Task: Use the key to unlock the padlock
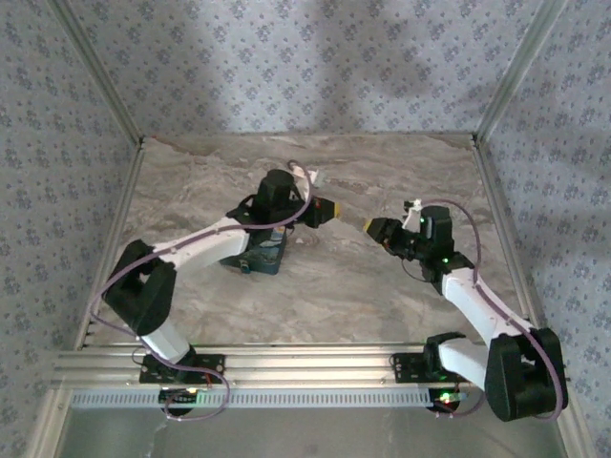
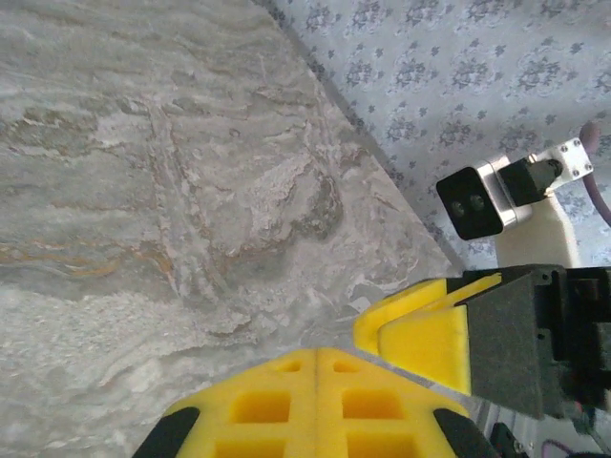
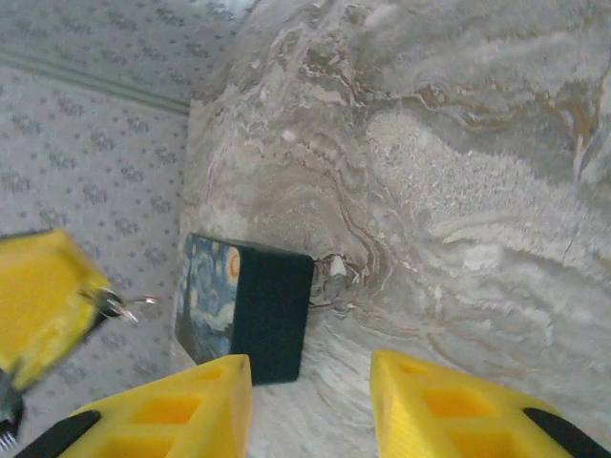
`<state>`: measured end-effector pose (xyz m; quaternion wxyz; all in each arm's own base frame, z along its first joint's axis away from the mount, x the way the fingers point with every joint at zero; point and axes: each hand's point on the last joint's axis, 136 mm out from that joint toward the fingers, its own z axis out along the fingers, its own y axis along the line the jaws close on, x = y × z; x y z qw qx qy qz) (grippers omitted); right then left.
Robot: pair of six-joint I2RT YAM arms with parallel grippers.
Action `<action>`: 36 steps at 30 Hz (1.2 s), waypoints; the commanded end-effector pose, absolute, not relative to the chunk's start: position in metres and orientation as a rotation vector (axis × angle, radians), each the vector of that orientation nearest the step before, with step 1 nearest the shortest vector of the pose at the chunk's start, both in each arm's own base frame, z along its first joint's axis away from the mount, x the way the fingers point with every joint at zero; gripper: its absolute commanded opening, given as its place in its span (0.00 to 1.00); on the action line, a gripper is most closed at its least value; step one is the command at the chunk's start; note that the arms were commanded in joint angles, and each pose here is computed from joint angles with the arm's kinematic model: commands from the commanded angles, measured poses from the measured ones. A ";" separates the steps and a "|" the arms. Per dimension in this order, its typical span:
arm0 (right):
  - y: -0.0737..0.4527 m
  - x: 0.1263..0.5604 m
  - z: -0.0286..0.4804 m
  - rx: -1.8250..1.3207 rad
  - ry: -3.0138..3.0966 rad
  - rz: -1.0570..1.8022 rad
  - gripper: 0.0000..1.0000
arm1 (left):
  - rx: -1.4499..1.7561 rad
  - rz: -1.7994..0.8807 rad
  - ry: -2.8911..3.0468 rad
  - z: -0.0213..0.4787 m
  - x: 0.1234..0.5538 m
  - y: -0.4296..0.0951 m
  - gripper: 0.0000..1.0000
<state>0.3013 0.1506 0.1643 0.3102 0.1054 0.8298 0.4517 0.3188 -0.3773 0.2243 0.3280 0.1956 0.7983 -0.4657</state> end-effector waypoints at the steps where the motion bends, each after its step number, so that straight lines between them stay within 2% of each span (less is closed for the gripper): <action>1: 0.163 0.283 0.185 -0.134 2.075 1.225 0.41 | 0.710 -1.227 2.077 0.243 0.294 -0.367 0.00; 6: 0.184 0.265 0.229 -0.411 1.871 1.343 0.50 | 0.873 -1.301 2.085 0.254 0.270 -0.358 0.00; 10: 0.206 0.253 0.245 -0.554 1.817 1.380 0.51 | 0.945 -1.371 2.052 0.266 0.256 -0.360 0.00; 26: 0.245 0.248 0.245 -0.685 1.811 1.446 0.47 | 0.961 -1.429 2.023 0.271 0.253 -0.364 0.00; 36: 0.254 0.252 0.245 -0.694 1.817 1.458 0.37 | 0.963 -1.442 2.027 0.269 0.253 -0.366 0.00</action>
